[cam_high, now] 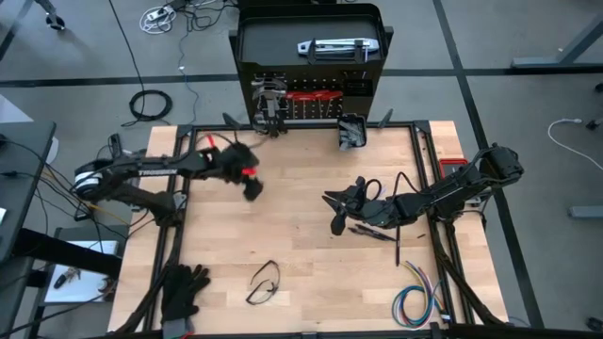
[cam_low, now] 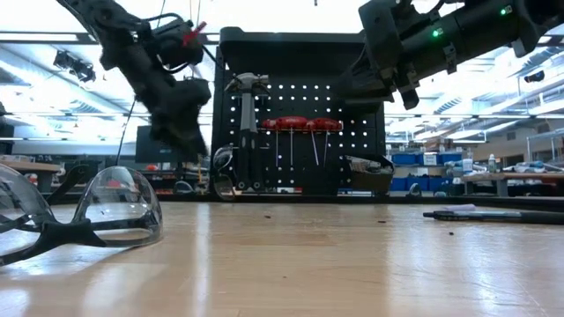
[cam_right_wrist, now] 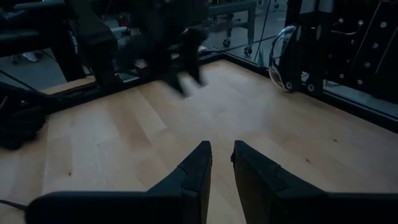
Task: Hang tools onto peg board
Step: Hang the glasses on the pegboard
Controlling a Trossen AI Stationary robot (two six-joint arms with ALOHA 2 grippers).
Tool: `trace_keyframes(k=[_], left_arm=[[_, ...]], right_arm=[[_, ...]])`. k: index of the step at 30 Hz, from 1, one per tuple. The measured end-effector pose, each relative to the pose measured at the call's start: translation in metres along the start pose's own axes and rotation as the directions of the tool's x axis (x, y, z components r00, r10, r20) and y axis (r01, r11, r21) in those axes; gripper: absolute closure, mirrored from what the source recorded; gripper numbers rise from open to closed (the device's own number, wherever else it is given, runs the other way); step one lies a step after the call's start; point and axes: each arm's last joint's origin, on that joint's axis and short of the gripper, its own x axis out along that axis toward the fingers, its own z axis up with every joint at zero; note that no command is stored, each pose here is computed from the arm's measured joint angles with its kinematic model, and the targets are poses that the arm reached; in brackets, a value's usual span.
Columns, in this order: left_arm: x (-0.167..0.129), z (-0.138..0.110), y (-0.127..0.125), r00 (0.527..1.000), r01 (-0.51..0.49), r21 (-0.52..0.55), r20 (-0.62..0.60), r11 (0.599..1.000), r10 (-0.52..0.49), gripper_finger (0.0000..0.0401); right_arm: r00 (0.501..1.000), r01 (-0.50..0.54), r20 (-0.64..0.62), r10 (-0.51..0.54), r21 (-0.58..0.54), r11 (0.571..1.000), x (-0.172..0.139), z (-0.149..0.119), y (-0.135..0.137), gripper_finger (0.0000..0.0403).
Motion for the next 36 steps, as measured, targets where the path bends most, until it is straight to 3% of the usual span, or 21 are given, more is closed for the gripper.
trace_keyframes(k=[4,8,14,21,24,29,36], left_arm=[[0.0,-0.03,-0.028,0.958,0.115,-0.013,-0.262,0.993,-0.114,0.0144],[-0.005,-0.051,-0.056,0.898,0.19,-0.017,-0.402,0.982,-0.181,0.0145],[-0.012,-0.065,-0.095,0.86,0.278,-0.131,-0.407,0.952,-0.307,0.0145],[-0.025,-0.088,-0.13,0.813,0.274,-0.284,-0.441,0.919,-0.379,0.0145],[-0.028,-0.096,-0.14,0.818,0.25,-0.32,-0.436,0.914,-0.376,0.0145],[-0.023,-0.103,-0.162,0.825,0.207,-0.297,-0.459,0.932,-0.329,0.0159],[-0.006,-0.102,-0.201,0.783,0.234,-0.212,-0.538,0.949,-0.313,0.0181]], right_arm=[[1.0,0.001,-0.003,-0.001,-0.003,1.0,0.0,0.0,0.0,0.0325],[1.0,0.001,-0.006,-0.001,-0.006,1.0,0.0,-0.001,0.0,0.0325],[1.0,0.004,-0.019,-0.004,-0.011,1.0,0.0,-0.002,-0.001,0.0325],[1.0,0.005,-0.024,-0.005,-0.015,1.0,0.0,-0.003,-0.001,0.0325],[1.0,0.006,-0.027,-0.006,-0.019,1.0,0.0,-0.003,-0.001,0.0325],[1.0,0.014,-0.027,-0.015,-0.024,1.0,0.001,-0.003,-0.003,0.0325],[0.999,0.037,-0.024,-0.038,-0.019,0.999,0.005,-0.001,-0.008,0.0325]])
